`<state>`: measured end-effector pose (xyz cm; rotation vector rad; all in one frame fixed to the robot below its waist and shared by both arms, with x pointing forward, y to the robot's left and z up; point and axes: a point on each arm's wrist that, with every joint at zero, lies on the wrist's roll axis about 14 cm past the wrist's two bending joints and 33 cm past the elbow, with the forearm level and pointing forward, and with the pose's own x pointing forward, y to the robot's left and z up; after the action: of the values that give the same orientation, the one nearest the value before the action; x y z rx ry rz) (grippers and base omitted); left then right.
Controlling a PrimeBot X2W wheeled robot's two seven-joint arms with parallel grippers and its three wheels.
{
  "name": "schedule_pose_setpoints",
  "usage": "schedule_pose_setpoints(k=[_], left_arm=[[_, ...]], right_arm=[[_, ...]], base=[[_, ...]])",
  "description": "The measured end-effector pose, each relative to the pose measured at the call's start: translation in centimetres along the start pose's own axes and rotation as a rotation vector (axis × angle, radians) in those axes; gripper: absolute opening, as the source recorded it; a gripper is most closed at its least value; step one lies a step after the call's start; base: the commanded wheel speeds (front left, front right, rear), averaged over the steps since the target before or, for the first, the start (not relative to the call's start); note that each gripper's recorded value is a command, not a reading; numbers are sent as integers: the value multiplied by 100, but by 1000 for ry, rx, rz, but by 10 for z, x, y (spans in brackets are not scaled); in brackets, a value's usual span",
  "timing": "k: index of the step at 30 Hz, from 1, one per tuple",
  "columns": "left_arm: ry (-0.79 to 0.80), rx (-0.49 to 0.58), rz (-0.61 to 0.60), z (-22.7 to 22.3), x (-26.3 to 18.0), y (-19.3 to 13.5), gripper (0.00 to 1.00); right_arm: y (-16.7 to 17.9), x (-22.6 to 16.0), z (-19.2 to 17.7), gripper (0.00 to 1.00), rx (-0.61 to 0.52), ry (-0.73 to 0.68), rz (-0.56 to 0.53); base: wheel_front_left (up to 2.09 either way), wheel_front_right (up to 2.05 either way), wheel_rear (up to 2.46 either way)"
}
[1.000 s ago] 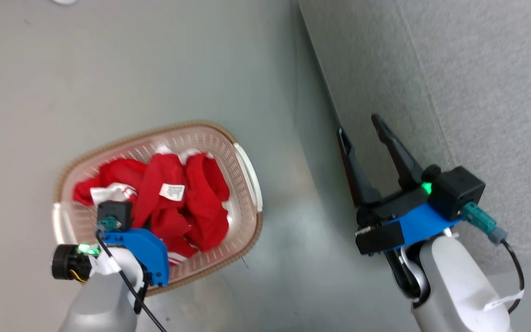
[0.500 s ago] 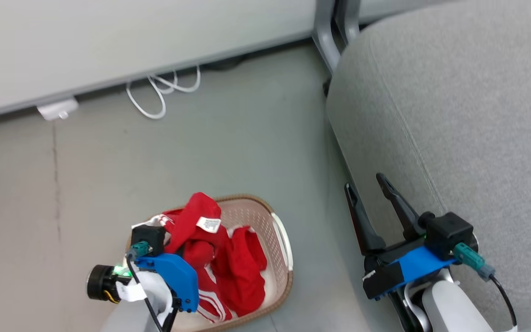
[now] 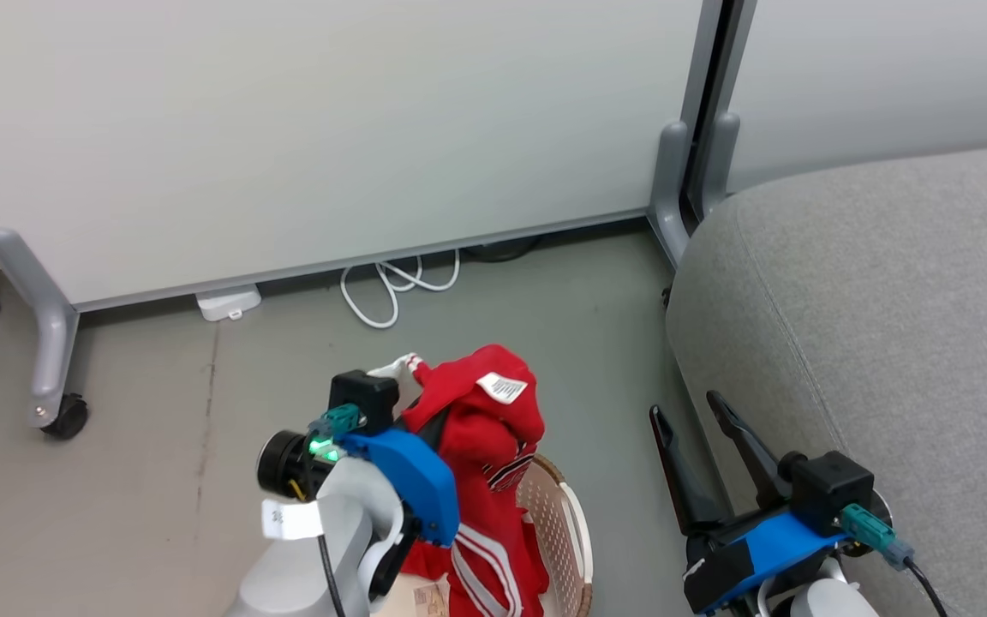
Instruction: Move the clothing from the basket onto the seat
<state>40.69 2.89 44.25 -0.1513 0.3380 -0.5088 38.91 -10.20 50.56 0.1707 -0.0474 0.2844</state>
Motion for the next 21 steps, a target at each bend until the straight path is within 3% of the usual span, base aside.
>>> schedule_pose_setpoints(k=[12,21], left_arm=[[-148,28,-151,78,4,-51,0],[-171,86,-248,107,10,-90,0]], right_arm=[[14,-2,11,100,-17,-16,38],[16,-6,11,100,-26,-7,43]], base=[[0,0,0],[0,0,0]])
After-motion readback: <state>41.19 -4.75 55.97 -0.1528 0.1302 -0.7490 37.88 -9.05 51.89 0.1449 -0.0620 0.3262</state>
